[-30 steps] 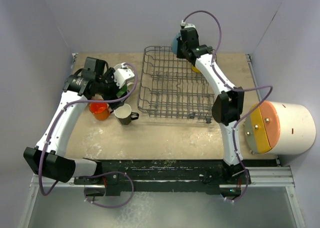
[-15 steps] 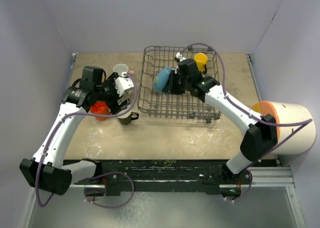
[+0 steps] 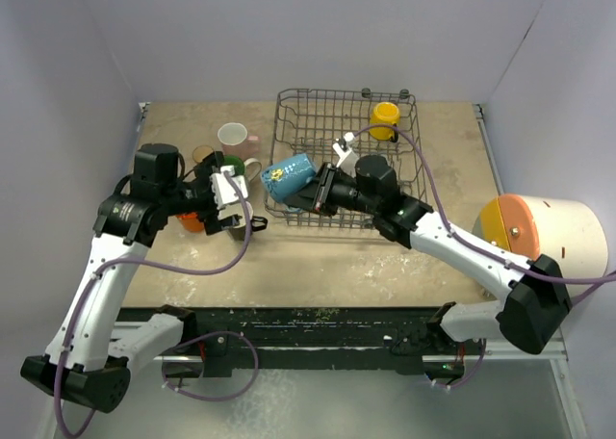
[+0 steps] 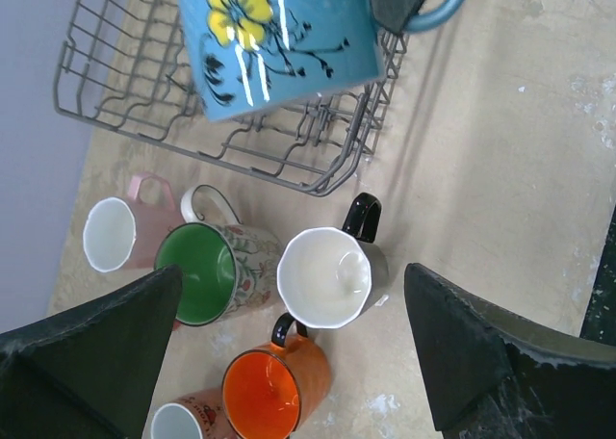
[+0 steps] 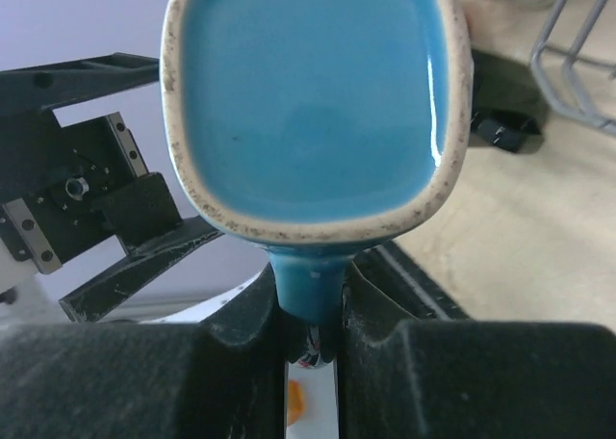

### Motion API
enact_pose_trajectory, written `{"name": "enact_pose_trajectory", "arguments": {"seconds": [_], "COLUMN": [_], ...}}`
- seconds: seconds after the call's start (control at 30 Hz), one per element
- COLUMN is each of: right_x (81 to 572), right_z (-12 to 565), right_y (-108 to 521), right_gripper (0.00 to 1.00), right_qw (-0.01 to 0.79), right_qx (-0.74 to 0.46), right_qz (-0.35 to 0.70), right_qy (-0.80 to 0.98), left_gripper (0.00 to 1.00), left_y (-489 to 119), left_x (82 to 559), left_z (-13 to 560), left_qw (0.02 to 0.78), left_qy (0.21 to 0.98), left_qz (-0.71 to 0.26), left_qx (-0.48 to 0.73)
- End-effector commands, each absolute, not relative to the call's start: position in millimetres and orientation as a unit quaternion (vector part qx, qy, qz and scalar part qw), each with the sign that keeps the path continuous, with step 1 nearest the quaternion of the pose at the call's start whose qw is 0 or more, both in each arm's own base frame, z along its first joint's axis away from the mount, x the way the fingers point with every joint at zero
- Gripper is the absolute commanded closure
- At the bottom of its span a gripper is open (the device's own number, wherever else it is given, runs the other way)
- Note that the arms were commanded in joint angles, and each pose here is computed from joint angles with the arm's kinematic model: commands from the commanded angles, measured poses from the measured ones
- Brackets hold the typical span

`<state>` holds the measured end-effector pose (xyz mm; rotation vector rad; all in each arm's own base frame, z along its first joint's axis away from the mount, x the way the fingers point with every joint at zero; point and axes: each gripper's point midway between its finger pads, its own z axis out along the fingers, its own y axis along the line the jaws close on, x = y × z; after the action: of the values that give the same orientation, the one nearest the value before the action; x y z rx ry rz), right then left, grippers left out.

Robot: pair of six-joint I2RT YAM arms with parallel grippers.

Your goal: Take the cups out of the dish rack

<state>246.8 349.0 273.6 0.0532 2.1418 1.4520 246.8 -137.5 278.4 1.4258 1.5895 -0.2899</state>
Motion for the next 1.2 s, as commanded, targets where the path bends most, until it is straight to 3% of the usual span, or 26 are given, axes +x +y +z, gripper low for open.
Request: {"name": "enact_pose_trajectory", "arguments": {"seconds": [0.0,0.5,0.8,1.1,1.17], "right_x": [222,169,150,124,125], "right_z": [339,371,389,412,408], "right_y": [365,387,394,406,409], "right_gripper": [1.0,1.0,1.0,1.0,0.95], "right_qw": [0.23,0.157,0.139,0.115,0.112], "right_qx": [0.021,0.014,0.007,0.01,0.012], "right_qz": [0.689,0.781,0.812,0.853,0.851], "right_qy": [0.688,0.605,0.567,0.51,0.513], "left_gripper": [0.01,0.14,0.32,0.7,0.84], "left_y": [-145,-162,-167,-170,-171], "left_x": [239,222,206,209,208], "left_z": [305,346,369,383,386], "left_qw": [0.522,0.555,0.572,0.597,0.599], "left_qy": [0.589,0.556,0.532,0.522,0.523], "left_qz": [-0.108,-0.158,-0.179,-0.178,-0.186], "left_qx": [0.607,0.599,0.598,0.582,0.577]}}
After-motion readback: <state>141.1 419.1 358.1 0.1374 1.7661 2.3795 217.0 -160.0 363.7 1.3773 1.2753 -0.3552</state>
